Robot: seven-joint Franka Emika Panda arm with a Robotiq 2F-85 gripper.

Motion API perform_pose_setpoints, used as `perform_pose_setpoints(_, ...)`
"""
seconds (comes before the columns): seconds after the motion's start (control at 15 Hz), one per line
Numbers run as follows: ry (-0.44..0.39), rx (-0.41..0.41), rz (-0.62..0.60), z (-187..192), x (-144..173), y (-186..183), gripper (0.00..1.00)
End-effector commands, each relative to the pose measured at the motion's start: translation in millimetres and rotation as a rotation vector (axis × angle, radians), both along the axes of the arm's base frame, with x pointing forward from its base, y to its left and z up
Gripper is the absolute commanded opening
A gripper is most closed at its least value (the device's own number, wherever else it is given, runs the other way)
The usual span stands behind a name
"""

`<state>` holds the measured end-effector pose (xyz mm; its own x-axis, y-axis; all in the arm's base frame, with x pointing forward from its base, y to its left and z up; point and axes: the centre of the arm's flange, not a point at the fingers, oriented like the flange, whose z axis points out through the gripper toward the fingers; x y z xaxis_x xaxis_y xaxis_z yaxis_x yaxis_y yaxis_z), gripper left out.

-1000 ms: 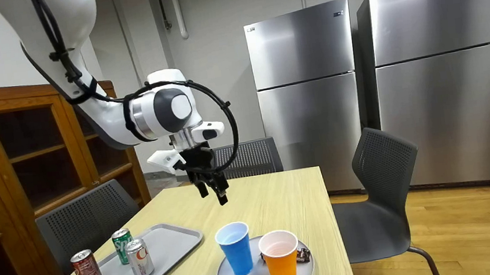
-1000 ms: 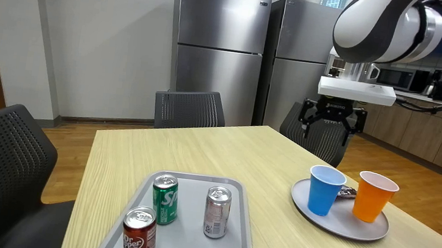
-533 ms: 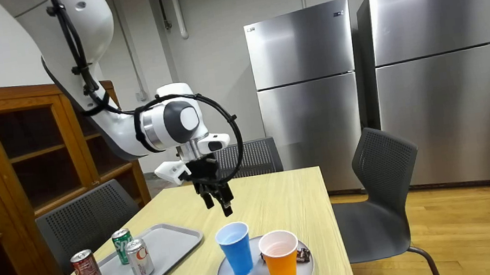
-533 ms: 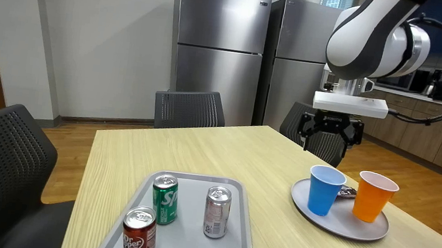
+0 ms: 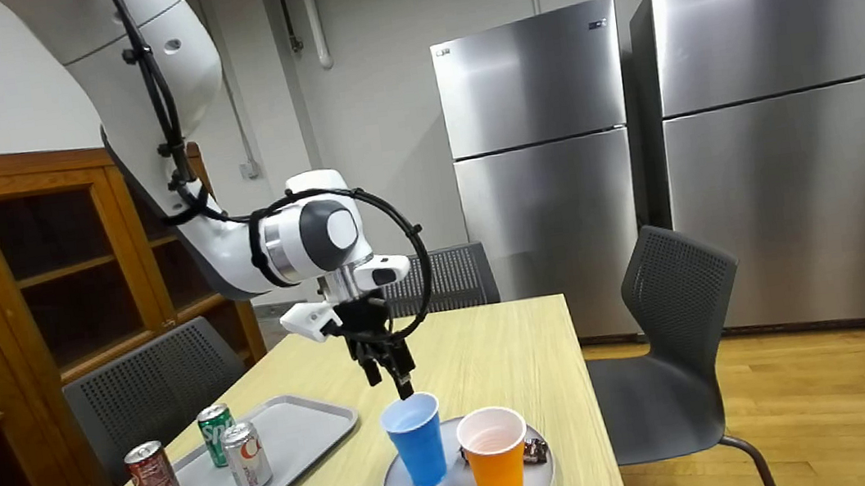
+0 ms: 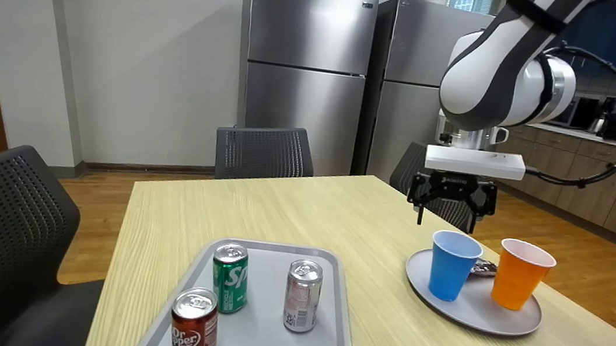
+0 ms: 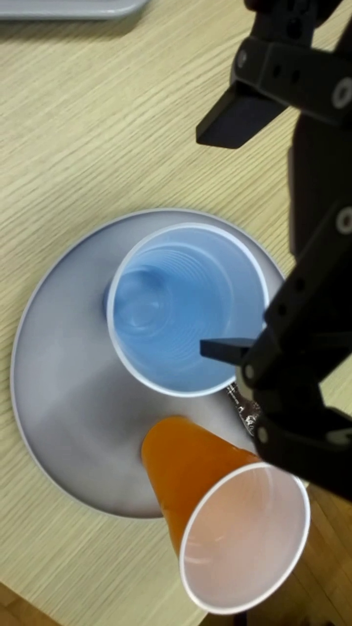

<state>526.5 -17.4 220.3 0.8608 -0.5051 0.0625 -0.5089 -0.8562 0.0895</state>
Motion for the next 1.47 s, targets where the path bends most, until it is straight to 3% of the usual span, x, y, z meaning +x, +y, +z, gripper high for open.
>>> perform_pose_setpoints(0.0,0.019,-0.03,-0.021,-11,15,6,1.0)
perform_pose_setpoints(0.67,0.06,-0.058,-0.039,-35,22,6,1.0)
perform_pose_setpoints(0.73,0.061,-0.059,-0.039,-36,22,5,0.75)
perform_pose_setpoints(0.8,0.062,-0.058,-0.037,-36,23,6,0.74)
perform_pose_setpoints(1.4,0.054,-0.071,-0.018,-25,20,6,0.03)
